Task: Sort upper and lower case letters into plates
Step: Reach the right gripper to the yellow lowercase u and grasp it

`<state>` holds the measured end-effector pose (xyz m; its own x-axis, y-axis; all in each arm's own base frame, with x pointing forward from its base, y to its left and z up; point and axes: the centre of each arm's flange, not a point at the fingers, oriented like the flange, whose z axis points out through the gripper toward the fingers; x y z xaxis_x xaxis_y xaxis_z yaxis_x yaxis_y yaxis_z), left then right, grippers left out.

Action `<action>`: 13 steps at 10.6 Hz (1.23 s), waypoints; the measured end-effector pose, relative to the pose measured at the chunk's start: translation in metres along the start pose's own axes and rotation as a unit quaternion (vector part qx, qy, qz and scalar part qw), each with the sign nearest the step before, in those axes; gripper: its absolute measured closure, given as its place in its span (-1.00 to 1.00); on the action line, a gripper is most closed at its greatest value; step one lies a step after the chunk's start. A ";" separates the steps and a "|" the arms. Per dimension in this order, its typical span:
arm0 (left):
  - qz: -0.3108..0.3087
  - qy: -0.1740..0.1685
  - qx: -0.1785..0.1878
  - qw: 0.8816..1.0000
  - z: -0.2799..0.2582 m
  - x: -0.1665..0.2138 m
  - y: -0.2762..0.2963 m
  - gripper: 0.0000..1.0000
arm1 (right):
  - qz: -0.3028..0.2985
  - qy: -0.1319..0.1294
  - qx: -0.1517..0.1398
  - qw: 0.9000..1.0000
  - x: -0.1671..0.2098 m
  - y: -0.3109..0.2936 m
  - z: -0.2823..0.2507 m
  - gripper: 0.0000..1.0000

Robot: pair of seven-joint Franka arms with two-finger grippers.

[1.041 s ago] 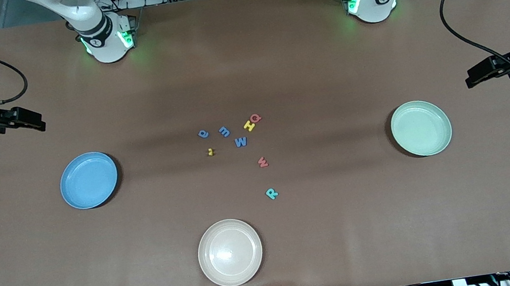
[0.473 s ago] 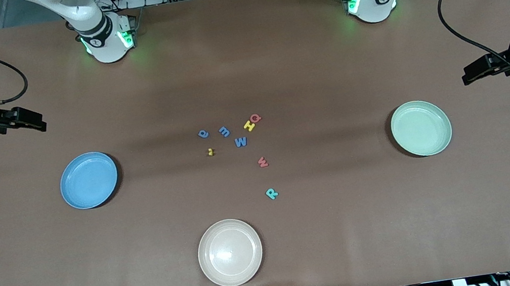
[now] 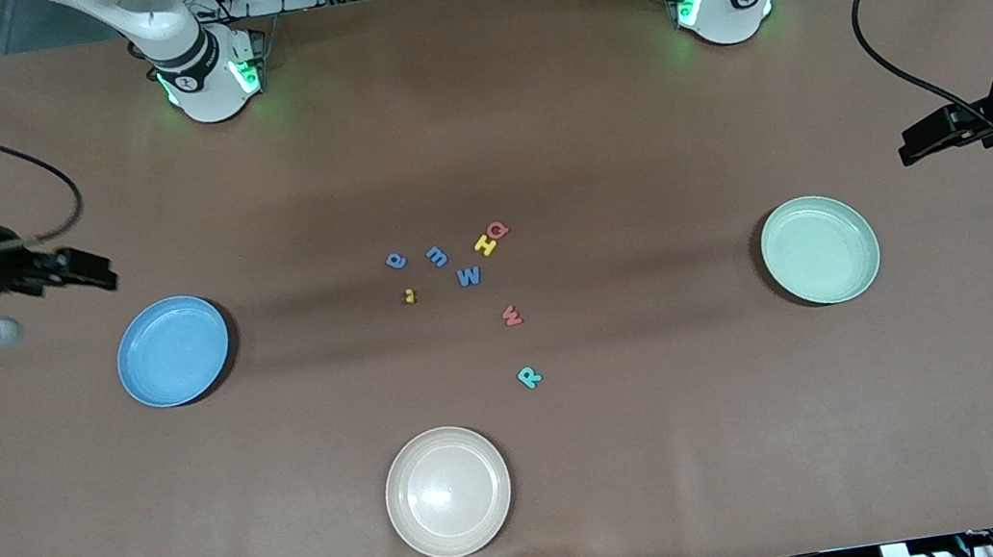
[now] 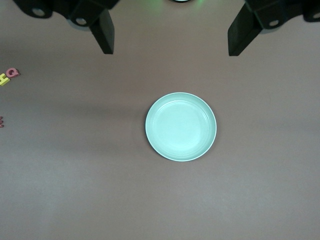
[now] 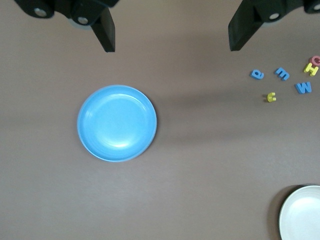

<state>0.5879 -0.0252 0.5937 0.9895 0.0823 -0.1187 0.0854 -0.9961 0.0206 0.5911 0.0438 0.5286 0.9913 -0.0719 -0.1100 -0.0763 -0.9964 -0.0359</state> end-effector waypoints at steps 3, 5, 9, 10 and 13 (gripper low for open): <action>0.002 0.000 0.000 1.000 0.000 0.000 0.002 -1.00 | 0.014 -0.001 0.001 1.000 0.029 -0.068 0.037 -1.00; 0.001 -0.001 0.000 1.000 0.001 0.000 0.001 -1.00 | 0.010 0.009 0.005 1.000 0.043 -0.112 0.066 -1.00; 0.003 -0.001 0.000 1.000 0.001 -0.001 0.003 -1.00 | 0.015 -0.015 -0.010 1.000 0.028 -0.221 0.148 -1.00; 0.003 -0.001 0.000 1.000 0.000 -0.001 0.003 -1.00 | 0.011 -0.021 -0.014 1.000 0.025 -0.234 0.165 -1.00; 0.002 -0.001 0.000 1.000 0.001 0.000 0.002 -1.00 | 0.011 -0.035 -0.020 0.999 0.029 -0.249 0.217 -1.00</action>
<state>0.5875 -0.0274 0.5932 0.9897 0.0782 -0.1201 0.0813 -0.9965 0.0212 0.6160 0.2988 0.3183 0.9795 -0.0918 -0.1791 -0.0921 -0.9957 0.0070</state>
